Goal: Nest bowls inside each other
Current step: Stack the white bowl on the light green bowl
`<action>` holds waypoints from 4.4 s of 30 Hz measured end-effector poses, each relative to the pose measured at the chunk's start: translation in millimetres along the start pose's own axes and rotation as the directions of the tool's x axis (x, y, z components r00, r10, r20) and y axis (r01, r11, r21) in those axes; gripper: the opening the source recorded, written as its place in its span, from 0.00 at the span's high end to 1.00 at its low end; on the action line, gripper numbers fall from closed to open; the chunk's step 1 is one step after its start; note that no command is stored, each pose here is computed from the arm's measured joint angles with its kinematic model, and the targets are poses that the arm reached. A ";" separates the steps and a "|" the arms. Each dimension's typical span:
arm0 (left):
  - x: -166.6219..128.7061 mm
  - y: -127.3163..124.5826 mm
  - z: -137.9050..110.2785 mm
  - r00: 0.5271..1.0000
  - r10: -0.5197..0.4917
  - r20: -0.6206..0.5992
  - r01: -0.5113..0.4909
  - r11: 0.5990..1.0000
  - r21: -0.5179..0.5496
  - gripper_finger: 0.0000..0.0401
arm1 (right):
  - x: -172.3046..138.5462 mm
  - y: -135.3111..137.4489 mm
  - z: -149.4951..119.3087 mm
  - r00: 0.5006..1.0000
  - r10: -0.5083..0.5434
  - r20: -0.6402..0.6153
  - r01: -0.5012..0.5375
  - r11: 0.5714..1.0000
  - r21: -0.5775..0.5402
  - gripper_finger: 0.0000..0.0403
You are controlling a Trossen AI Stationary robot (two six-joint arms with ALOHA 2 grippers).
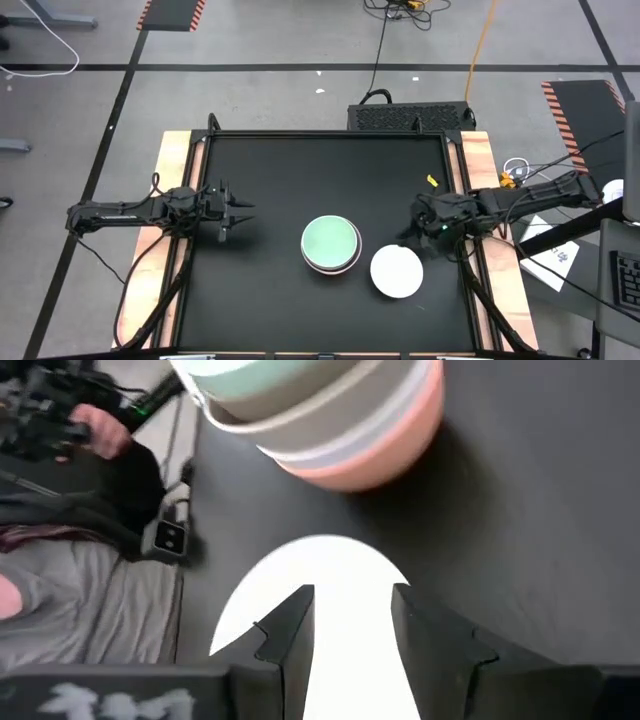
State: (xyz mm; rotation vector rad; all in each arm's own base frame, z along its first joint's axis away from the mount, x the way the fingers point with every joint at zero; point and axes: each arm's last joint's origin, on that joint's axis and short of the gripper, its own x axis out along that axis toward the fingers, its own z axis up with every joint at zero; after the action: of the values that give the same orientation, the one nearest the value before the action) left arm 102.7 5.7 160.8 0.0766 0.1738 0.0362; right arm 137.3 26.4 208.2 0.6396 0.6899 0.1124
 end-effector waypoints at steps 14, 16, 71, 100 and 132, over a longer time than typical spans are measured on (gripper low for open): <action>0.0 0.0 0.1 1.000 0.000 0.001 0.000 1.000 -0.003 0.64 | -0.5 -7.5 -12.6 0.984 -0.054 -0.170 0.082 0.983 0.165 0.69; 0.0 0.0 0.1 1.000 0.000 0.001 0.000 1.000 -0.003 0.64 | 0.8 -8.2 -13.3 0.981 -0.060 -0.185 0.093 0.980 0.175 0.69; 0.0 0.0 0.1 1.000 -0.001 0.001 0.001 1.000 -0.005 0.64 | 34.6 -20.6 -16.3 0.929 -0.206 -0.309 0.239 0.968 0.073 0.99; 0.0 0.0 0.2 1.000 -0.001 0.000 0.001 1.000 -0.010 0.64 | 3.0 -2.6 1.8 0.996 -0.086 0.033 0.090 0.984 -0.153 1.00; 0.2 -0.1 -0.3 1.000 -0.002 -0.006 0.002 1.000 -0.011 0.64 | -24.0 -10.7 -4.2 0.935 -0.209 0.285 0.298 0.901 -0.315 1.00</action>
State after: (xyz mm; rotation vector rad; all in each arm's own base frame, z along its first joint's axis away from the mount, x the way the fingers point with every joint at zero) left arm 102.9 5.6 160.5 0.0653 0.1797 0.0358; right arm 114.9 12.8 212.9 0.2050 0.4905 -0.0861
